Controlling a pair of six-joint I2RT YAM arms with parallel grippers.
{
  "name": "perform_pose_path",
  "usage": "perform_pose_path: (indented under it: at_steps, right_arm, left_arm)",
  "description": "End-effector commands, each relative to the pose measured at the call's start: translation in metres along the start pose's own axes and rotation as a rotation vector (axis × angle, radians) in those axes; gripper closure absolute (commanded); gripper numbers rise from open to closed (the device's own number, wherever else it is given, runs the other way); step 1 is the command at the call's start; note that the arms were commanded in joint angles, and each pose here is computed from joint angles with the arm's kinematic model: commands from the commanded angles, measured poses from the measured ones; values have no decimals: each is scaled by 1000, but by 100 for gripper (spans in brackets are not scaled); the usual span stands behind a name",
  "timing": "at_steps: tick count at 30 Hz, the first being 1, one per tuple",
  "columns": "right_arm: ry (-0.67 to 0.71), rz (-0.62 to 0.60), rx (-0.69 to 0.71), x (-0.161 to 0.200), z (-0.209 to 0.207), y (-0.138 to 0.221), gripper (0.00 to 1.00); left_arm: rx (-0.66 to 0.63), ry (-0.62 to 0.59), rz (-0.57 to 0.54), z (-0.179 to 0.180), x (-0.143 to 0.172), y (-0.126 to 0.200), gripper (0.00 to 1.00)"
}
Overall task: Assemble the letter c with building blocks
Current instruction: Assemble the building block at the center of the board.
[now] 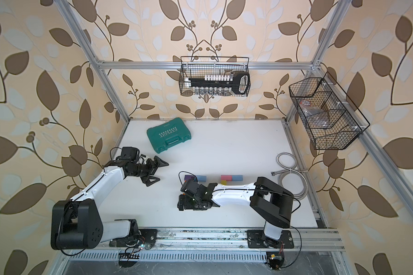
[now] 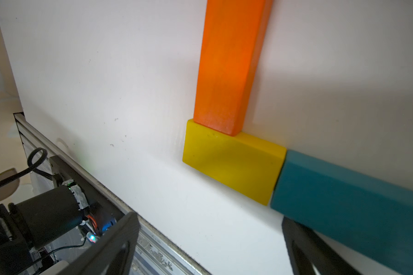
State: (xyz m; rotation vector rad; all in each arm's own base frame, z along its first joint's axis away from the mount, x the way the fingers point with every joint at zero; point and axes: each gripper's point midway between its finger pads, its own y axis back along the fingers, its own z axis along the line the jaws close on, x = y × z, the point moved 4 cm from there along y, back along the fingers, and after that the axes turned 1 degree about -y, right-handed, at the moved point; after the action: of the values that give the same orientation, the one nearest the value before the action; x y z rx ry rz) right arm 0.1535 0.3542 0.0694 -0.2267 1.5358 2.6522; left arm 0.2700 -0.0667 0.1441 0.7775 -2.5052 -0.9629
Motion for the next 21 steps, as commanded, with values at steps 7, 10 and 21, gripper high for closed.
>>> perform_pose_path:
  at_steps: [7,10,21]
  right_arm:
    - [8,-10,8,1,-2,21,7]
    - [12,-56,20,-8,-7,45,7]
    - [-79,-72,39,-37,-57,64,6]
  left_arm:
    - [13,-20,-27,-6,-1,10,1]
    - [13,-27,-29,-7,-1,11,1]
    - [3,-57,-34,-11,-4,13,1]
